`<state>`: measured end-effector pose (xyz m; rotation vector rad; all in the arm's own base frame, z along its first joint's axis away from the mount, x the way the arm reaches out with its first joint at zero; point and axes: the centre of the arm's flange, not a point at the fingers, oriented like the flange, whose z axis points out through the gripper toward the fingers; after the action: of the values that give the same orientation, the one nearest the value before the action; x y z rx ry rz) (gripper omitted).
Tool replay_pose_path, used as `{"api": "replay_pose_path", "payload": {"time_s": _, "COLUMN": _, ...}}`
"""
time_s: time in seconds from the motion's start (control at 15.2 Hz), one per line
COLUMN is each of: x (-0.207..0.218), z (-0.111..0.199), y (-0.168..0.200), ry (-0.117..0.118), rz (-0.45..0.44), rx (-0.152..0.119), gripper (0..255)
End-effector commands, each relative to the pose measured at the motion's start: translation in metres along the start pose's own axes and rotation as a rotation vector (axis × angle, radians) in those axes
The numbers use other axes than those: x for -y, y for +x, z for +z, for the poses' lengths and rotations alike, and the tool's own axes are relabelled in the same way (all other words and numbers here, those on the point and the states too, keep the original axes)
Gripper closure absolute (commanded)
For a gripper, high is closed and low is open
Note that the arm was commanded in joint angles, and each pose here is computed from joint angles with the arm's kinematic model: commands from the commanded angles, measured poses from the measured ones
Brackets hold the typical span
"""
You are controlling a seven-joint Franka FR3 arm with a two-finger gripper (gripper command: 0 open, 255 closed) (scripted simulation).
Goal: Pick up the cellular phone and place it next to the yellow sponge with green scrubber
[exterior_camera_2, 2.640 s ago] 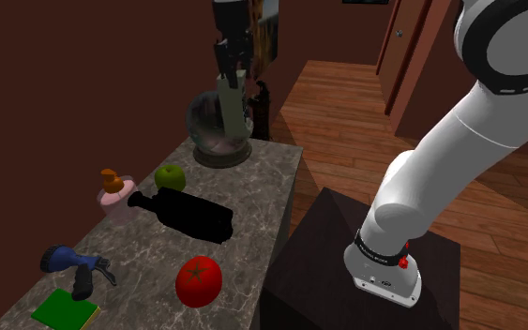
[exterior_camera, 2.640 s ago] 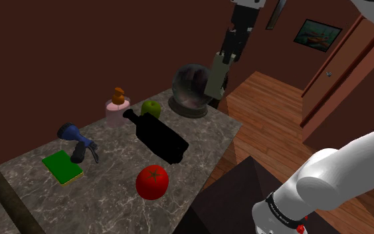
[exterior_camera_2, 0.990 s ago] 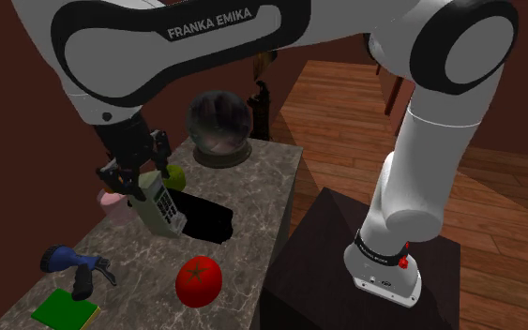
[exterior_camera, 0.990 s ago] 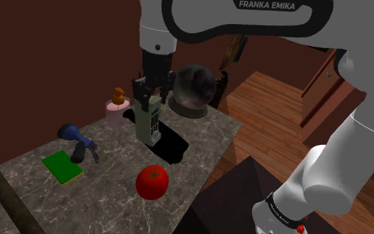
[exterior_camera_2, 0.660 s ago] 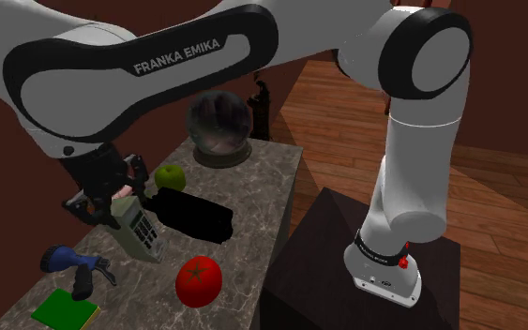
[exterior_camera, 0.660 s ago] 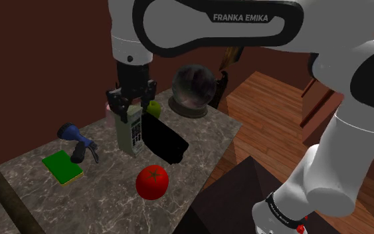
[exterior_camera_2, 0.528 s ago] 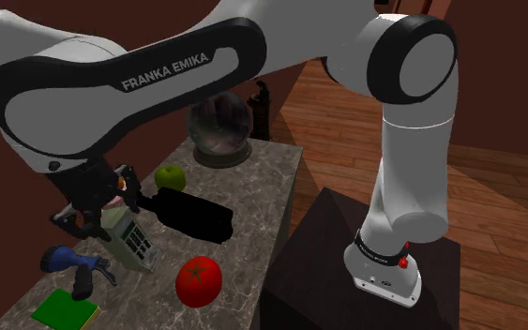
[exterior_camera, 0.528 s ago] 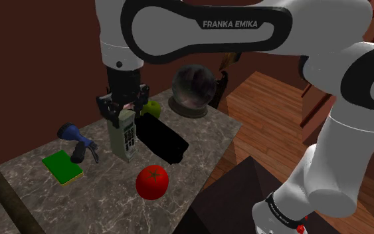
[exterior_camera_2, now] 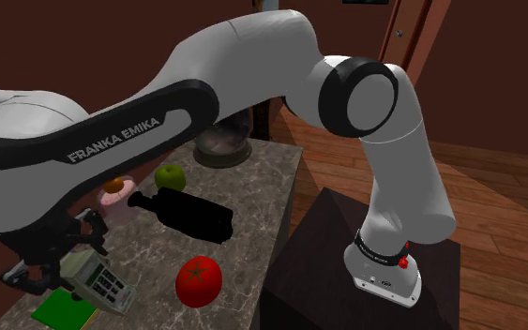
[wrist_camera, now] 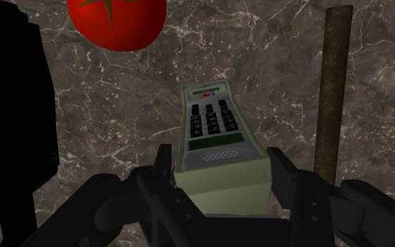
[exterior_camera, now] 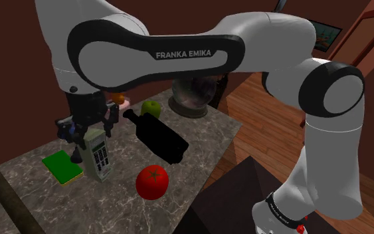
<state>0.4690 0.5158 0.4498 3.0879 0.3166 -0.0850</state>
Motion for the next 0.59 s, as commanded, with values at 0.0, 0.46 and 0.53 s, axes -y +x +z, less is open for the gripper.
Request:
{"api": "replay_pose_path", "payload": {"time_s": 0.0, "x": 0.003, "z": 0.01, "y": 0.002, "ry": 0.001, "rz": 0.001, "rx": -0.001, "gripper": 255}}
{"api": "replay_pose_path", "payload": {"time_s": 0.46, "x": 0.004, "z": 0.047, "y": 0.004, "ry": 0.001, "rz": 0.001, "rx": -0.001, "gripper": 255}}
{"api": "replay_pose_path", "payload": {"time_s": 0.53, "x": 0.004, "z": 0.052, "y": 0.004, "ry": 0.001, "rz": 0.001, "rx": -0.001, "gripper": 255}}
